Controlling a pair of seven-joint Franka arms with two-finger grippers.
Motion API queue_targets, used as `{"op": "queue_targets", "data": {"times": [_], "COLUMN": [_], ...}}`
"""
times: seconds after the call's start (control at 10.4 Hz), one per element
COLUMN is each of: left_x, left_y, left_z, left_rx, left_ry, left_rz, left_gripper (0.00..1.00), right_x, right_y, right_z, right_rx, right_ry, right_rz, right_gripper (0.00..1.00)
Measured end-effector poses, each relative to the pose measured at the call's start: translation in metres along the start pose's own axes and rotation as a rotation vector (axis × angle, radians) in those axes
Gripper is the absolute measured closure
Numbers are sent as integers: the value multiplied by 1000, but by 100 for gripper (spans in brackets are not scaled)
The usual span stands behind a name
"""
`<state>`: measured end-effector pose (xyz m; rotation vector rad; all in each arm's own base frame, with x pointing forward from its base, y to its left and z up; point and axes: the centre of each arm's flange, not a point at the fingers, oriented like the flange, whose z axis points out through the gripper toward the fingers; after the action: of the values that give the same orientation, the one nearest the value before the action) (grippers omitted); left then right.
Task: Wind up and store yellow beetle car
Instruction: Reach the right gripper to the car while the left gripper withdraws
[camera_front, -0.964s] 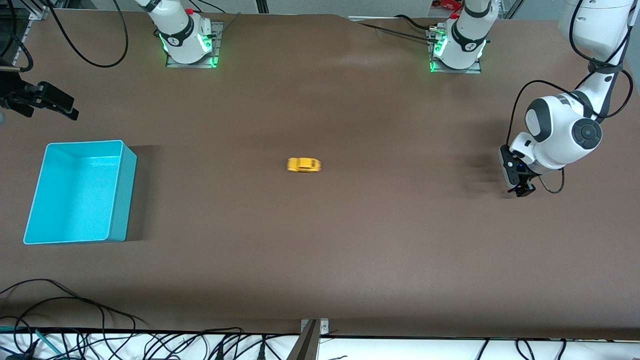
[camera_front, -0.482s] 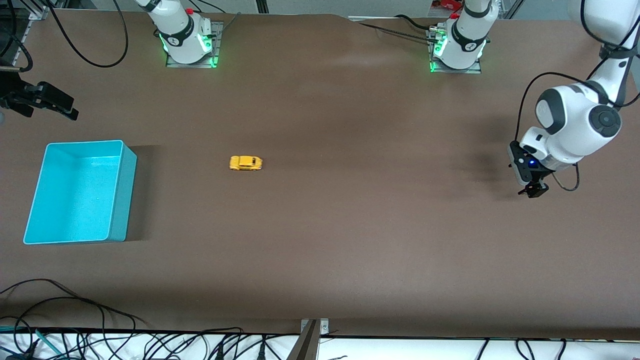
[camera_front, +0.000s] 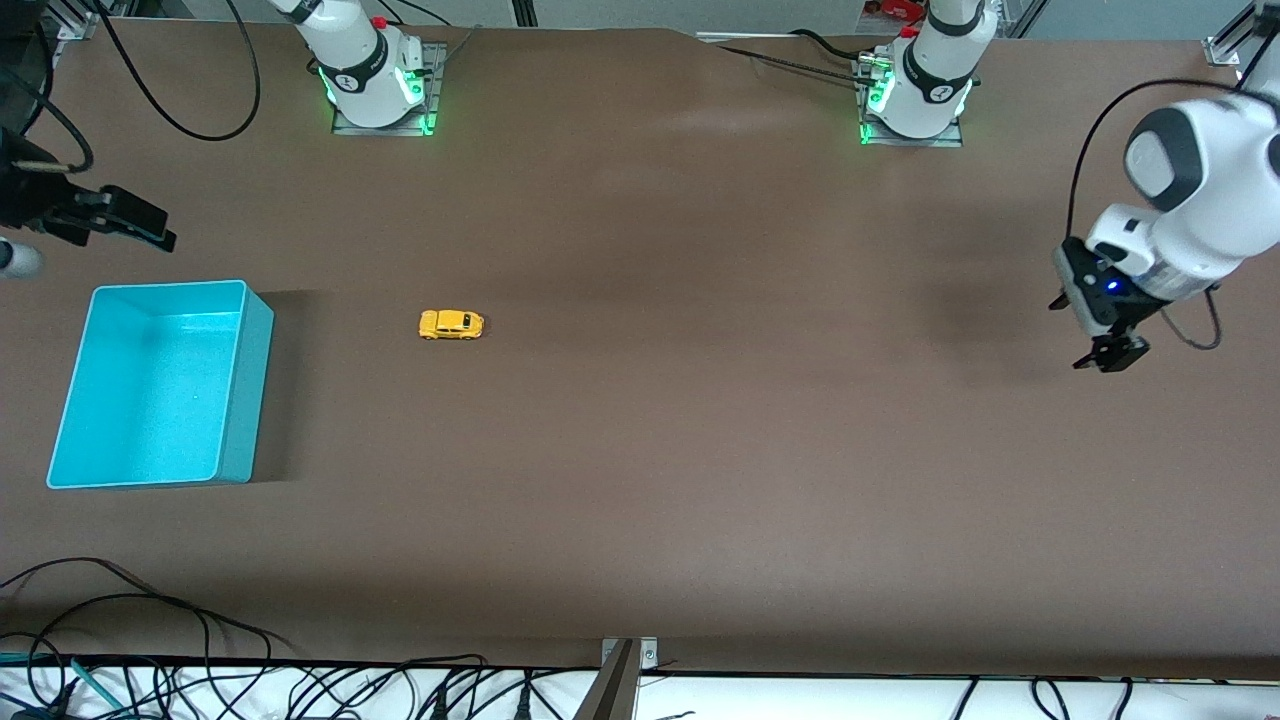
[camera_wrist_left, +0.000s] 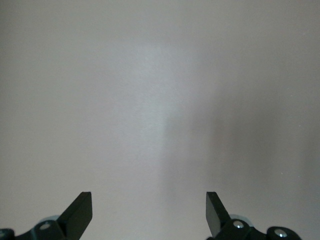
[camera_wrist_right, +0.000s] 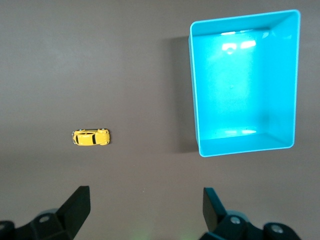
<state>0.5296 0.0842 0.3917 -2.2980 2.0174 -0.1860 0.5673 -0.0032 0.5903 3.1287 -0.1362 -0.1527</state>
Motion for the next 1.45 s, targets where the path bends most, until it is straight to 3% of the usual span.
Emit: {"op": "queue_targets", "data": {"times": [0.19,0.67,1.06,1.25,1.45], "left_x": [9,30,94,131,129], "left_y": [-4,5,18,28,30], "left_z": [-58,-163,-223,-239,-243], "left_rx": [41,-95,-154,-153,-159], "left_ry": [22,33,-102,-149,-166], "left_rz": [-15,-403,-833,-991,-1078], "left_gripper": [0,0,0,0,0], "right_x": [12,24,35,36,27], "right_y": [-25,-92,-130,-144,-162], "right_z": [26,115,192,239,285], "right_rx": [-12,-69,-118,-145,-151], "right_ry": [-46,-99,-102,-93,-75], "right_rz": [162,587,990,1236,1353], "right_gripper": [0,0,0,0,0]}}
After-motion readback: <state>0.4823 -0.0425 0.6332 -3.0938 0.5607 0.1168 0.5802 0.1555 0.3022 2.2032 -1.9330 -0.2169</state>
